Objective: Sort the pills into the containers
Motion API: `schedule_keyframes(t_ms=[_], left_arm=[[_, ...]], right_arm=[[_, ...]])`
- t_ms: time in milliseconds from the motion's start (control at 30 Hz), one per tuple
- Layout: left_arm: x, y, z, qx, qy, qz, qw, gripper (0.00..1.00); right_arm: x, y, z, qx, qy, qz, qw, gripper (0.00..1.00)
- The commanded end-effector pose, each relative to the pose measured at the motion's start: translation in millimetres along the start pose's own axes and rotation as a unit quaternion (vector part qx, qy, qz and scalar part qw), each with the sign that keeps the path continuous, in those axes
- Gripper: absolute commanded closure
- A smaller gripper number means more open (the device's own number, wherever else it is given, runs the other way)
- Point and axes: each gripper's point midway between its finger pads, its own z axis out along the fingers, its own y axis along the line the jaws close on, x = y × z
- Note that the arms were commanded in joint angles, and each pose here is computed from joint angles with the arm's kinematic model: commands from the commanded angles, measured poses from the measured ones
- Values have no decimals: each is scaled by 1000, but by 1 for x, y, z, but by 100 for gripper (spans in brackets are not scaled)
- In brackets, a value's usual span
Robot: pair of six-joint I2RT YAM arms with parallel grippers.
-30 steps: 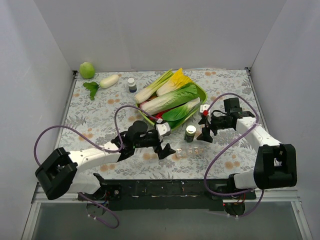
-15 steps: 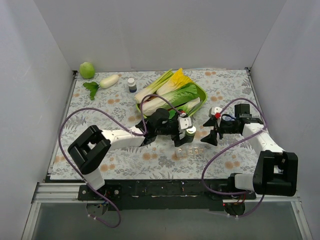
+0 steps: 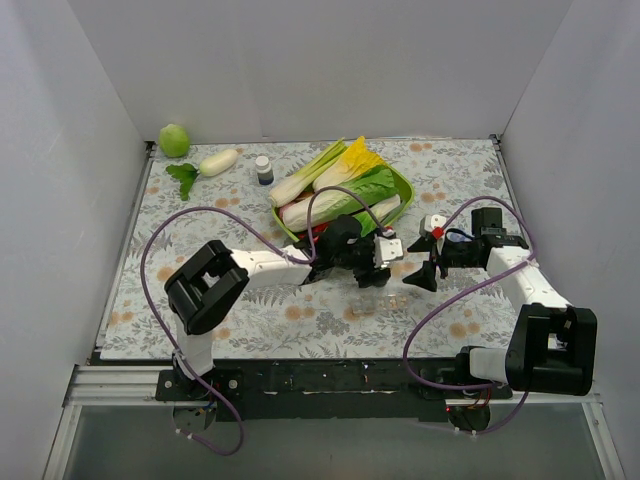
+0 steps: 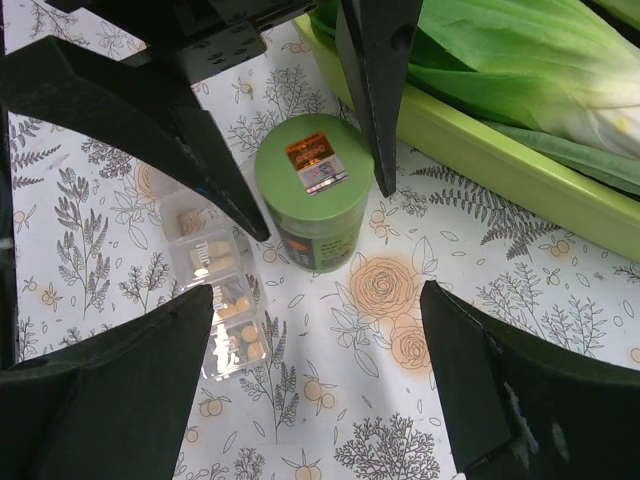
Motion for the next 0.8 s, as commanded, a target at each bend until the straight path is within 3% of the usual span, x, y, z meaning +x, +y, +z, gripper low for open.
schedule_keyframes(t_ms=[0, 167, 200, 467, 767], left_arm=[[-15, 4, 1, 1, -6, 1, 1000, 45], [-35, 5, -4, -3, -27, -30, 999, 82], [-38, 5, -7, -8, -30, -51, 998, 100], [-102, 15, -59, -75, -133, -148, 977, 100], [-118, 5, -112, -117, -224, -255, 933, 100]], right_arm=[[-10, 0, -3, -2, -14, -13, 1000, 9], [-7, 5, -3, -12, -15, -17, 1000, 9], [-7, 7, -4, -15, -16, -21, 1000, 9], [-28, 17, -13, -27, -23, -84, 996, 8], [-73, 43, -9, -67, -35, -91, 993, 8]])
